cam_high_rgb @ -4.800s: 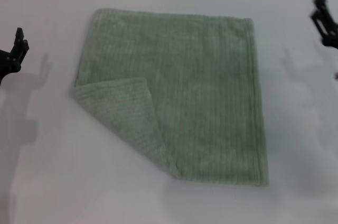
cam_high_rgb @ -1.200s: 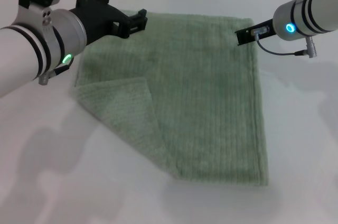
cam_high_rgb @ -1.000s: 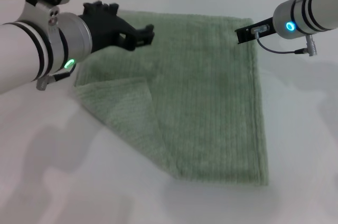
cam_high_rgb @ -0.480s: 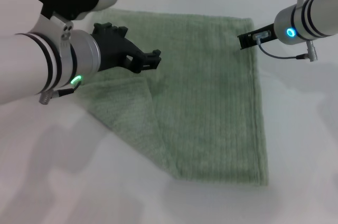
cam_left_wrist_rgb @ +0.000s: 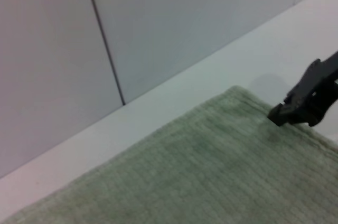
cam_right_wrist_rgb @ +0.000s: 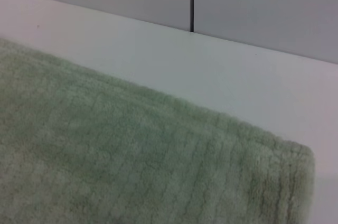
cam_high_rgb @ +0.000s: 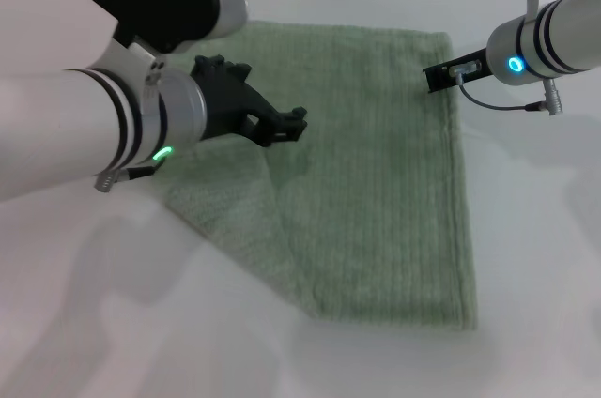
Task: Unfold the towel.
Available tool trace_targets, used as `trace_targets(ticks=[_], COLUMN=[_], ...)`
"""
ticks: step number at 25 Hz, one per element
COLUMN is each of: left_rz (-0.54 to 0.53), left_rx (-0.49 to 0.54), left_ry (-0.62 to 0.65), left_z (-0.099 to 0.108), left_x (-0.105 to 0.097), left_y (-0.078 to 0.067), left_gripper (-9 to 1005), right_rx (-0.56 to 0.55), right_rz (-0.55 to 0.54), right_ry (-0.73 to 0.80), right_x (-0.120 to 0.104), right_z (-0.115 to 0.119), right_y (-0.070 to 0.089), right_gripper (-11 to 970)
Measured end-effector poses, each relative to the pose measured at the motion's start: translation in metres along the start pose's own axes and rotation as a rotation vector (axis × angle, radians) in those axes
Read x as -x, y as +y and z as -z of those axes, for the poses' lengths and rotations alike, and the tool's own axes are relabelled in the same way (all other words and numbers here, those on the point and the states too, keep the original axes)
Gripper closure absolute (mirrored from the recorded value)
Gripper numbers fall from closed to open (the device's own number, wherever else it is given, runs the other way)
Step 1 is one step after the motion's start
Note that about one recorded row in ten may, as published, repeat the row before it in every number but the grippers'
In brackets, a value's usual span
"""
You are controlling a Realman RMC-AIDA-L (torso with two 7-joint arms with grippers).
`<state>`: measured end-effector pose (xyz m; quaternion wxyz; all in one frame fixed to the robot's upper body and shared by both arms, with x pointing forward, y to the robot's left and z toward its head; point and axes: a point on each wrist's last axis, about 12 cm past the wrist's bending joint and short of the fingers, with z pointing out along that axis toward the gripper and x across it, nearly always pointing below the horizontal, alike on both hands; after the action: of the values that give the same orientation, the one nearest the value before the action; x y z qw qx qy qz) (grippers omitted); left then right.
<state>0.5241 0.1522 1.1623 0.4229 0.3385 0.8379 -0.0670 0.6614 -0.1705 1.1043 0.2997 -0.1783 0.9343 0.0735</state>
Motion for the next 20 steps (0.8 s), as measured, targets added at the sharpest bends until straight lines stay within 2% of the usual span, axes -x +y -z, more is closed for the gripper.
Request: trace_targets(ticks=[12, 20], left_rz=[-0.042, -0.048], left_rx=[-0.053, -0.062], left_ry=[0.082, 0.090], left_z=[-0.018, -0.020], left_x=[-0.002, -0.003], left_y=[-0.011, -0.014], left_gripper=[192, 193], right_rx=[-0.012, -0.022], right_rz=[-0.008, -0.012], right_ry=[-0.006, -0.016], right_x=[-0.003, -0.005], right_z=[-0.003, -0.006], right_y=[-0.003, -0.005], right_gripper=[960, 960])
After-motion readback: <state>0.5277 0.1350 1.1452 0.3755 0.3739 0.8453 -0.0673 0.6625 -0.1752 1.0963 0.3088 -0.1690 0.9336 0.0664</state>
